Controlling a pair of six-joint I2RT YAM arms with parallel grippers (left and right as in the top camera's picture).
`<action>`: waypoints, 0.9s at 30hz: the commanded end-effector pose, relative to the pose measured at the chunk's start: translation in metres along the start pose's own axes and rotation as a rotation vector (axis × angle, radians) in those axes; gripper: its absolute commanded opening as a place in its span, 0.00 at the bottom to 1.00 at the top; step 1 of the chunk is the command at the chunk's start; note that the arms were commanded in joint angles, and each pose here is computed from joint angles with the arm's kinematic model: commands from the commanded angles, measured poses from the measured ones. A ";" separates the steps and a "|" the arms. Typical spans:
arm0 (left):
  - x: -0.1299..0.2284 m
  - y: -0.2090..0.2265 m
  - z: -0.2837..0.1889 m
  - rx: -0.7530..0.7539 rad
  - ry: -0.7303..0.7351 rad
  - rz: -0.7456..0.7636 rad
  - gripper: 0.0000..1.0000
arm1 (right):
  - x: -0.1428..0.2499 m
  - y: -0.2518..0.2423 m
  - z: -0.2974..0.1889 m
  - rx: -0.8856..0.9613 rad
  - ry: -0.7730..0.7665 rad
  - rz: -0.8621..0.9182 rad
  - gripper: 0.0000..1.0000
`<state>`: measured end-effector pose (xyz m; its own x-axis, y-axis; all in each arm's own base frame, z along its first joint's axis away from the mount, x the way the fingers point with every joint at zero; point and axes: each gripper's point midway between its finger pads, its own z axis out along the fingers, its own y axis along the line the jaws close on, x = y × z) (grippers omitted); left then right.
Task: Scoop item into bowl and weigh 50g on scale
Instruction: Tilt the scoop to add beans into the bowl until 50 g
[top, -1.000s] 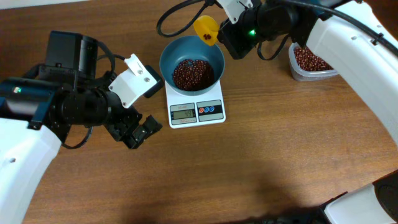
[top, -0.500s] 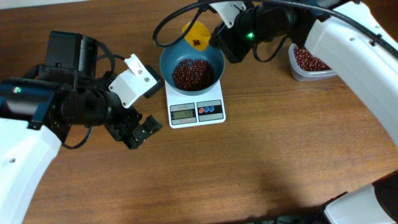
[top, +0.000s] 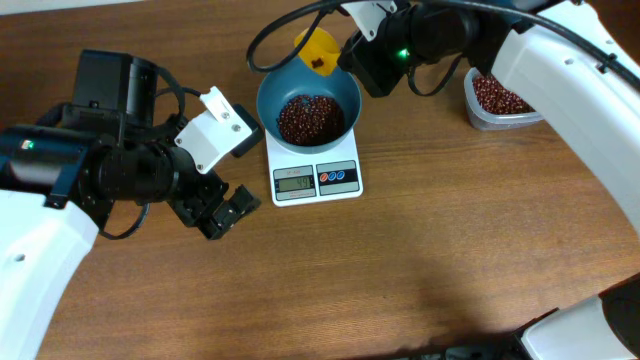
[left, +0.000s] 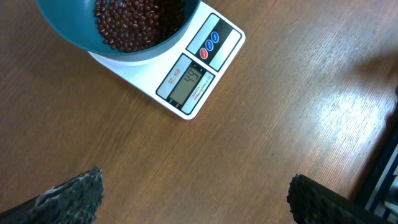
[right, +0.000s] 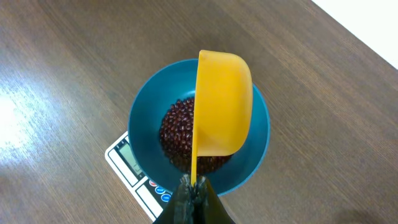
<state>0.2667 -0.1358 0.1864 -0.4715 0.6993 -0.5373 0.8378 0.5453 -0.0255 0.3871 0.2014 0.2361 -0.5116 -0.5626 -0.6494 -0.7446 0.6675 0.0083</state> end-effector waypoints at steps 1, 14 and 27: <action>0.000 -0.002 0.001 0.010 -0.001 -0.011 0.99 | -0.015 -0.005 -0.013 0.032 -0.048 0.000 0.04; 0.000 -0.002 0.001 0.010 -0.001 -0.011 0.99 | -0.015 0.000 -0.012 0.025 -0.036 0.003 0.04; 0.000 -0.002 0.001 0.010 -0.001 -0.011 0.99 | -0.009 -0.002 -0.008 0.011 -0.016 0.090 0.04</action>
<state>0.2667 -0.1358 0.1864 -0.4715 0.6993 -0.5373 0.8378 0.5453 -0.0255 0.3861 0.2006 0.2409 -0.5723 -0.5079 -0.6439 -0.6981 0.7136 0.0575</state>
